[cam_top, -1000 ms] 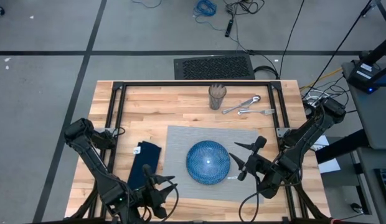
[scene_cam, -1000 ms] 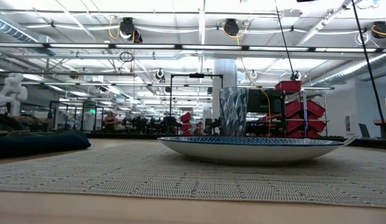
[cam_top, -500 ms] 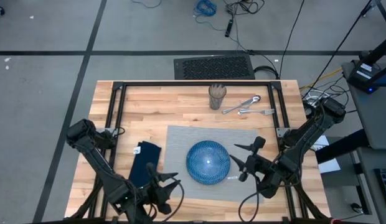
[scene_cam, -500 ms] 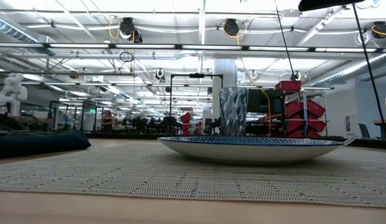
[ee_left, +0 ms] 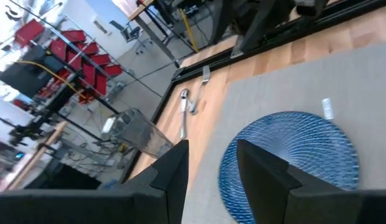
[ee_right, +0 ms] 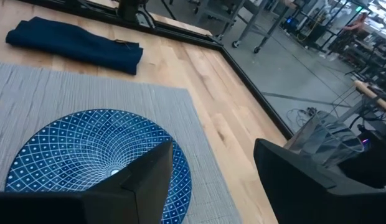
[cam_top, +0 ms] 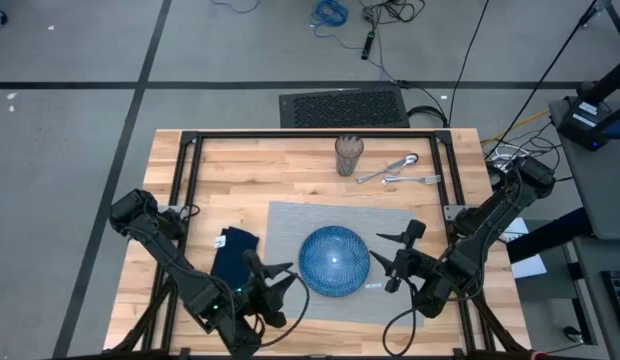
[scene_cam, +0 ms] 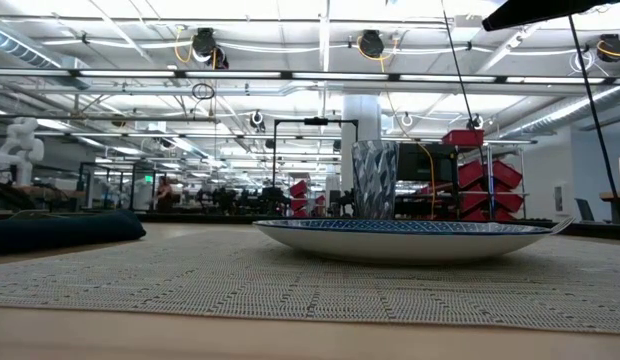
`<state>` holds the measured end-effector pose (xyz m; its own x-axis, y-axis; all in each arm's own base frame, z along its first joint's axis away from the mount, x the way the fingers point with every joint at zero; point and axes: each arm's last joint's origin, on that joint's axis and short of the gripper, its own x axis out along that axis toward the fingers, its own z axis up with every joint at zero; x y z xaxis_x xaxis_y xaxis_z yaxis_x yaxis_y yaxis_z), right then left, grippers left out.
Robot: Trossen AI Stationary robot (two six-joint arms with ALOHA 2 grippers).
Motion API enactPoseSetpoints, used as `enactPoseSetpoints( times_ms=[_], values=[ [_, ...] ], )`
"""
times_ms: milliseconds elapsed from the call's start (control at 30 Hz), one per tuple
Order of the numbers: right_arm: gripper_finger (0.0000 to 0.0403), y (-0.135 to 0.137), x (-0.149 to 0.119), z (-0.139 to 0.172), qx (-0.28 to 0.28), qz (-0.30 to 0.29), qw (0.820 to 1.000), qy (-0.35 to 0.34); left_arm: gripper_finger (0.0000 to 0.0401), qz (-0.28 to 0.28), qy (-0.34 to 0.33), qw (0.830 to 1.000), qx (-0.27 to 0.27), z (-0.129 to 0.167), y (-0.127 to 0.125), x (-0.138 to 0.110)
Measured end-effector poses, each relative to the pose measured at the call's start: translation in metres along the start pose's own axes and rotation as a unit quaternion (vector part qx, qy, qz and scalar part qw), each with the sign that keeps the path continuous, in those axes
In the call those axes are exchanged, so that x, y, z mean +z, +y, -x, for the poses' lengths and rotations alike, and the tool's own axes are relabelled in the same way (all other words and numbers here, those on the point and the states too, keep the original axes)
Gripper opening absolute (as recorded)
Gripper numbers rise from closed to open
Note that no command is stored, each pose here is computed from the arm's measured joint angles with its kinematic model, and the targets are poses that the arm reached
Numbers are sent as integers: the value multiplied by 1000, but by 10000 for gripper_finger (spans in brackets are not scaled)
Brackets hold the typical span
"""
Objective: Set table place
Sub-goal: Adjust the blue cup
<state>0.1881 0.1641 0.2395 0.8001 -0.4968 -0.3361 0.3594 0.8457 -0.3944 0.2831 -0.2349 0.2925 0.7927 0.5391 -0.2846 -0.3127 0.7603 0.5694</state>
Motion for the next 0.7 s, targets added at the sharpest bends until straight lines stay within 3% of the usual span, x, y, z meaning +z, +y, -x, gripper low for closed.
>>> enactPoseSetpoints(
  times_ms=[333,533,633,700],
  values=[
    [215,-9,3,-20,-33,43,998,22,121,-48,88,993,66,-55,31,-16],
    [215,-30,5,-55,-62,108,989,84,121,-80,164,976,116,-104,63,-48],
    [215,-45,7,-72,-89,140,980,111,121,-73,193,972,117,-125,86,-64],
    [215,-58,8,-83,-90,145,976,134,121,-57,194,975,87,-135,100,-72]
  ],
)
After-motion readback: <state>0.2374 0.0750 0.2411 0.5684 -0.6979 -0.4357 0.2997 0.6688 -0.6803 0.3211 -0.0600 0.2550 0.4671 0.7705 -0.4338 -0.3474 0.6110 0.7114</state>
